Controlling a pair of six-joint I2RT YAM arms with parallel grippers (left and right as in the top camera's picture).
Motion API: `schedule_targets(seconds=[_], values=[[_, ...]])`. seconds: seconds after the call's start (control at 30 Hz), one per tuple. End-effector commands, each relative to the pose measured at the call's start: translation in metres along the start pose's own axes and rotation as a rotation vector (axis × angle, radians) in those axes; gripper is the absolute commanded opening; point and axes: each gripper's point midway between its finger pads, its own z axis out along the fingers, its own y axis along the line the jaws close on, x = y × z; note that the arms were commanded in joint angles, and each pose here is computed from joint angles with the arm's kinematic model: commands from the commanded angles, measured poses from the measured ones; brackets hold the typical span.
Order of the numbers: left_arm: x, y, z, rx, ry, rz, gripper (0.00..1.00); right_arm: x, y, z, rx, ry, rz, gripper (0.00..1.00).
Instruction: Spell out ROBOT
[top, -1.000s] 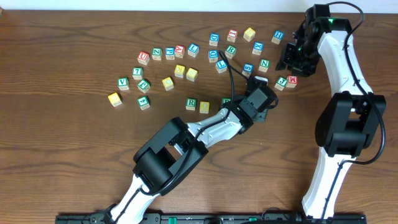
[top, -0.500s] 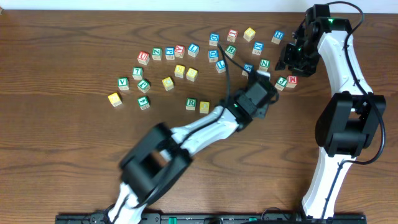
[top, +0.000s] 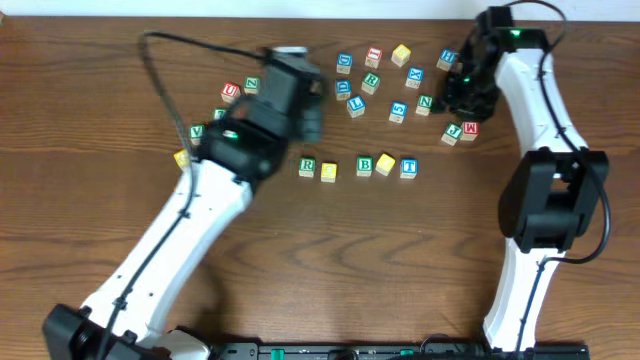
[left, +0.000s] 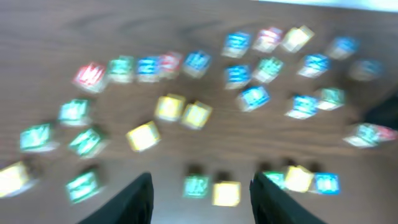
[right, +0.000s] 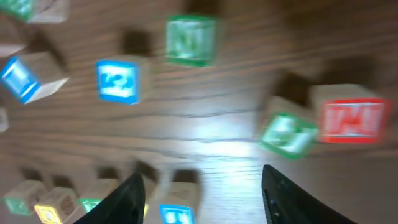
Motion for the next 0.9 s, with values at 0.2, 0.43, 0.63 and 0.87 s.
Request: schedule_targets(seconds=[0.2,0.43,0.63,0.87], values=[[0.01,0.129,0.014,-0.267,0.125,-0.293,0.5,0.026,0.092,-0.001,-0.02,-0.027,-0.203,0.41],[0.009,0.172,0.016,-0.336,0.127,-0.374,0.5,0.053,0.127,0.015,-0.02,0.007,-0.286,0.13],[0.013,0.18,0.019,-0.352,0.141,-0.386,0.5,0.063,0.12,0.03,0.107,-0.006,-0.283,0.01],[0.02,0.181,0.023,-0.359,0.161,-0.385,0.56,0.077,0.123,0.041,0.111,0.029,-0.301,0.01]])
